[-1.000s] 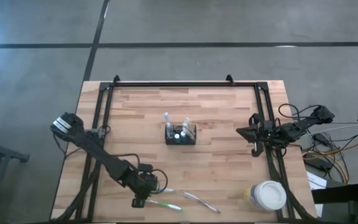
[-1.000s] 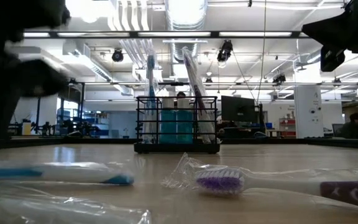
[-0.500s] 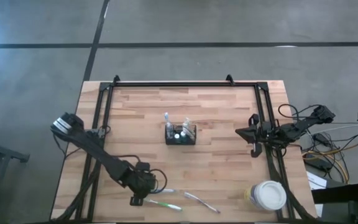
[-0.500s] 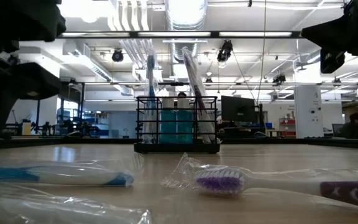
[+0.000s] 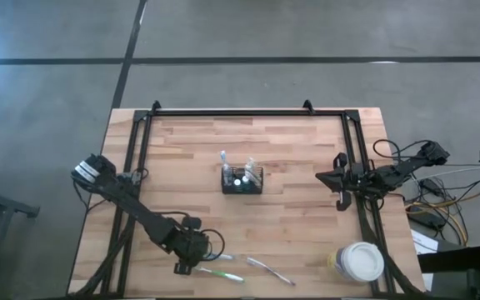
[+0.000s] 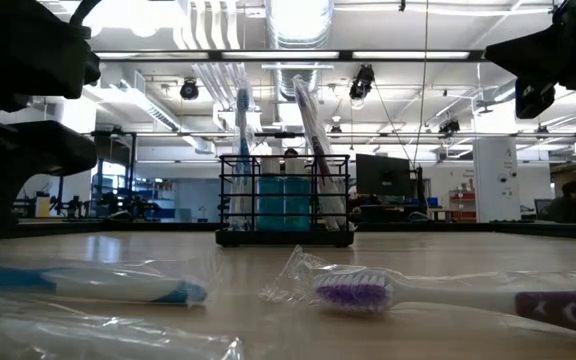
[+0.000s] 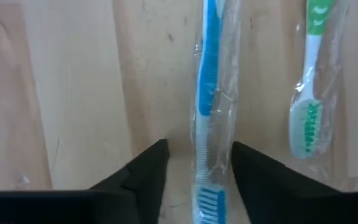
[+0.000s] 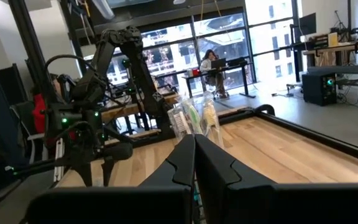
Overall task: Pick & Place toothbrushing station
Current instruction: Put the blue toothbrush into the black mesh organizer
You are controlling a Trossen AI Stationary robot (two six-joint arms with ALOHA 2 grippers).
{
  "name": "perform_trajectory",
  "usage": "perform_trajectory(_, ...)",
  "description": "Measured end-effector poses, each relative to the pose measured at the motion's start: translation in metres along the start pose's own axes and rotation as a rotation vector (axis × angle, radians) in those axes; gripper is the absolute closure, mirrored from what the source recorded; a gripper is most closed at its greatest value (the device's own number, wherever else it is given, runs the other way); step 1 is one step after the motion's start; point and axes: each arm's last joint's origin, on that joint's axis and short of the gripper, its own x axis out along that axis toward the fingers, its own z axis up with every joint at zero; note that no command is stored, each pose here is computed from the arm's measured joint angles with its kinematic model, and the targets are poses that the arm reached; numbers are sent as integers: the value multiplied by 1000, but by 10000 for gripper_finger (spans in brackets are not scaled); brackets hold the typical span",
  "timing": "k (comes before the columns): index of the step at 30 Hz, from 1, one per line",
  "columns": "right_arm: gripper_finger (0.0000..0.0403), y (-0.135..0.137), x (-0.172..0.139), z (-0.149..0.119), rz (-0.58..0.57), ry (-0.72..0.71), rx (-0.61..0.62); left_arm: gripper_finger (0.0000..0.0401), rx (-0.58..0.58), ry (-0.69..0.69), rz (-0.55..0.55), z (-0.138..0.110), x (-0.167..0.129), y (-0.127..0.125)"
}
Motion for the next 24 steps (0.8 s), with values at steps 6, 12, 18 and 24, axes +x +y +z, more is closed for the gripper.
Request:
perform_trajectory(6,394,0,0,0,0,-1,-1,343,52,-3,11,-1,-6,3)
perform_trajectory(12,394,0,0,1,1,-5,0,384,109,70,57,-4,-13,5)
perform_trajectory(18,394,2,1,7,32,-9,13,397,238,131,261,6,-39,7)
perform_trajectory(24,394,15,10,39,38,14,-24,398,460,59,420,34,-84,9)
